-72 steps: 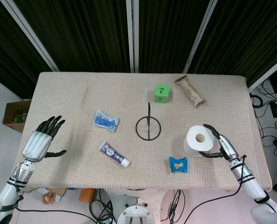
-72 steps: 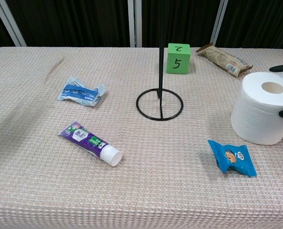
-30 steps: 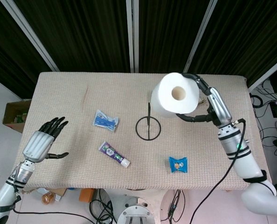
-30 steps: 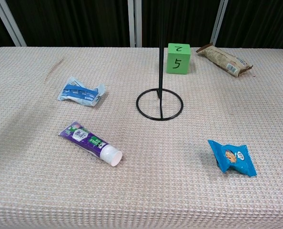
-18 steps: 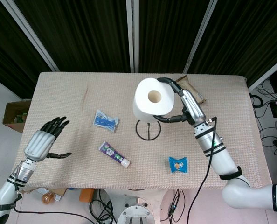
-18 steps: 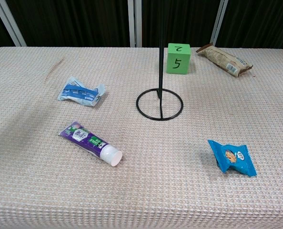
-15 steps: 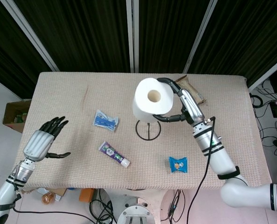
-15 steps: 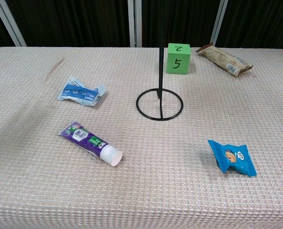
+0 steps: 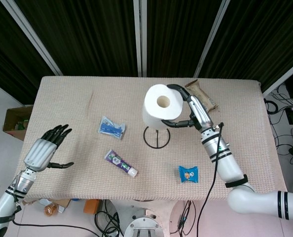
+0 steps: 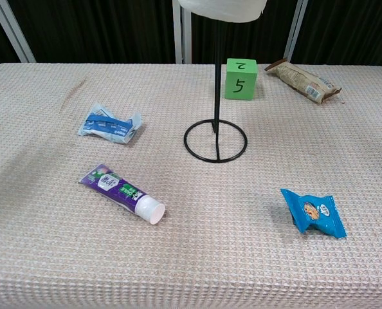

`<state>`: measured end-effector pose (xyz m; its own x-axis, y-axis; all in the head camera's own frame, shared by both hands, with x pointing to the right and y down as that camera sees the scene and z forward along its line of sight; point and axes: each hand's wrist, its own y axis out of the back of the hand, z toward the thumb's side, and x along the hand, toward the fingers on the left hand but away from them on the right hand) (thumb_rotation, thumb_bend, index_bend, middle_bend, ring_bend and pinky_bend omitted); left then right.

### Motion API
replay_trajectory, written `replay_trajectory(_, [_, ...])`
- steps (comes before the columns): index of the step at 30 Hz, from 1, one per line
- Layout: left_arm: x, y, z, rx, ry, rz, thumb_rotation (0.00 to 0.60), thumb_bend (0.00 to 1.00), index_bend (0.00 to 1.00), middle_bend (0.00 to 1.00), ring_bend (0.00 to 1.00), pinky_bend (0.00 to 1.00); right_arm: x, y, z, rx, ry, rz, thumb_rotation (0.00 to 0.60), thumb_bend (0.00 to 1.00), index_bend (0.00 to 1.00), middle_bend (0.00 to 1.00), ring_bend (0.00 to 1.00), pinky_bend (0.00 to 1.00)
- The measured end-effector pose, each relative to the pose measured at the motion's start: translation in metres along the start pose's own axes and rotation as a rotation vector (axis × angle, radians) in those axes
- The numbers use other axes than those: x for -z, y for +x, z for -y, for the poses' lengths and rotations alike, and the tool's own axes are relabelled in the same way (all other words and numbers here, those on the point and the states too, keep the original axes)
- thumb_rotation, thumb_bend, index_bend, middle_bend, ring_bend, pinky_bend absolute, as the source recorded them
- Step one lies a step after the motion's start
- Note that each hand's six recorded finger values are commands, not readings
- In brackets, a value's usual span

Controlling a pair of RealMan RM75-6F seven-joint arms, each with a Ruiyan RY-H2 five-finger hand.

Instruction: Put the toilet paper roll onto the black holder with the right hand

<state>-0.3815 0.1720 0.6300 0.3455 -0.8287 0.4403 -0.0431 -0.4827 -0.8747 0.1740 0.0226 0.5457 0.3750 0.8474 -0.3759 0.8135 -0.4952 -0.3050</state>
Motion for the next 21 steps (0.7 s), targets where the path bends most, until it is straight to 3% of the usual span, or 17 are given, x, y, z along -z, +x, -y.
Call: replay_trajectory(21, [0.013, -0.004, -0.006, -0.033, -0.012, -0.024, 0.330, 0.07, 0.00, 0.02, 0.03, 0.18, 0.051, -0.006, 0.016, 0.011, -0.019, 0.071, 0.600, 0.26, 0.32, 0.40, 0.36, 0.38])
